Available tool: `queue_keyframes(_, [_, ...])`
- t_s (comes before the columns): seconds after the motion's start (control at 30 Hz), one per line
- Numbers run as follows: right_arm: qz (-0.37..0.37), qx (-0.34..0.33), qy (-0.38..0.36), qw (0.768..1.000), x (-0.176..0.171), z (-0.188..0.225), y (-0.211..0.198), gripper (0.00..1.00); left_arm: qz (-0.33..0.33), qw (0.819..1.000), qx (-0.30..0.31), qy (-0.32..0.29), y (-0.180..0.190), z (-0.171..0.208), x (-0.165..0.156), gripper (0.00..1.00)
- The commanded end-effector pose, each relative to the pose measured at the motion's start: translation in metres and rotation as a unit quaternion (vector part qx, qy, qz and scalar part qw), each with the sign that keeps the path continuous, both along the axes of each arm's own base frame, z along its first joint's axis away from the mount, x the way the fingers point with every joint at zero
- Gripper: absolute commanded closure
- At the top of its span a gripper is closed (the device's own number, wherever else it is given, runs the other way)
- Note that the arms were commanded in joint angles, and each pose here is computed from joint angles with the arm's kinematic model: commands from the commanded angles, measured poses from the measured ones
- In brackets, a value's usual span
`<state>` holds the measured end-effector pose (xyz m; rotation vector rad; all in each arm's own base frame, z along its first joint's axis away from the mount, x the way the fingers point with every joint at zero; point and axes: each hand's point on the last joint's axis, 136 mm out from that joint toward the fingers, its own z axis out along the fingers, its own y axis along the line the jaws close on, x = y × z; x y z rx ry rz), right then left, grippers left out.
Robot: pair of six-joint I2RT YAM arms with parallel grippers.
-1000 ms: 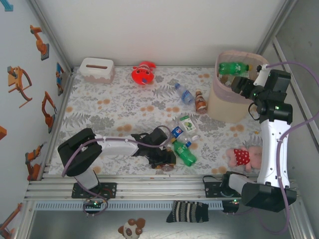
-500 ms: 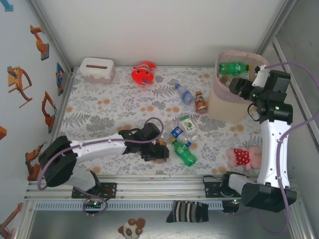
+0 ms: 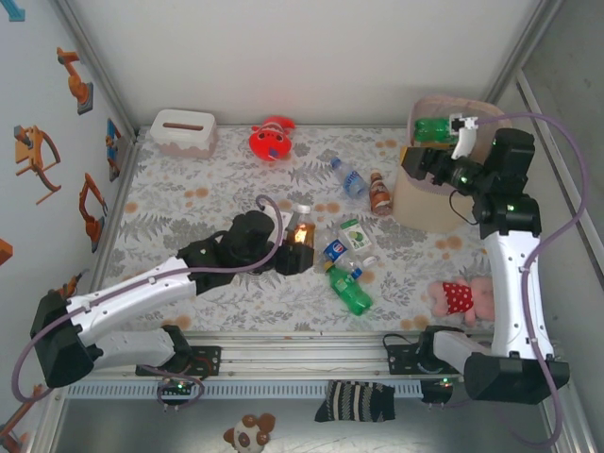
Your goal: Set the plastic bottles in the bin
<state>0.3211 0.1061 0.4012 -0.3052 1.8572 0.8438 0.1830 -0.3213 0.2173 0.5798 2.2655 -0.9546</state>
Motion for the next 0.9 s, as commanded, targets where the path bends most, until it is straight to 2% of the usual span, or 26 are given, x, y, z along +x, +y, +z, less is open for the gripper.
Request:
queue_keyframes(0.0, [0.091, 0.019, -0.073, 0.993, -0.022, 0.033, 0.031, 0.25, -0.057, 0.988, -0.045, -0.136, -0.014, 0.061, 0.012, 0.43])
queue_keyframes(0.2, [0.197, 0.030, -0.143, 0.969, -0.057, 0.061, 0.067, 0.24, -0.131, 0.958, -0.104, -0.231, -0.026, 0.116, -0.001, 0.47])
queue_keyframes(0.3, [0.238, 0.035, -0.167, 0.956, -0.073, 0.071, 0.079, 0.24, -0.164, 0.936, -0.144, -0.275, -0.028, 0.144, -0.013, 0.47])
queue_keyframes(0.53, [0.327, 0.036, -0.240, 0.913, -0.117, 0.087, 0.104, 0.15, -0.220, 0.888, -0.209, -0.346, -0.030, 0.195, -0.036, 0.47])
queue_keyframes(0.73, [0.369, 0.048, -0.240, 0.897, -0.131, 0.093, 0.123, 0.13, -0.240, 0.871, -0.226, -0.363, -0.033, 0.212, -0.042, 0.47])
queue_keyframes(0.87, [0.401, 0.053, -0.240, 0.883, -0.146, 0.090, 0.137, 0.11, -0.242, 0.868, -0.229, -0.369, -0.035, 0.217, -0.042, 0.47])
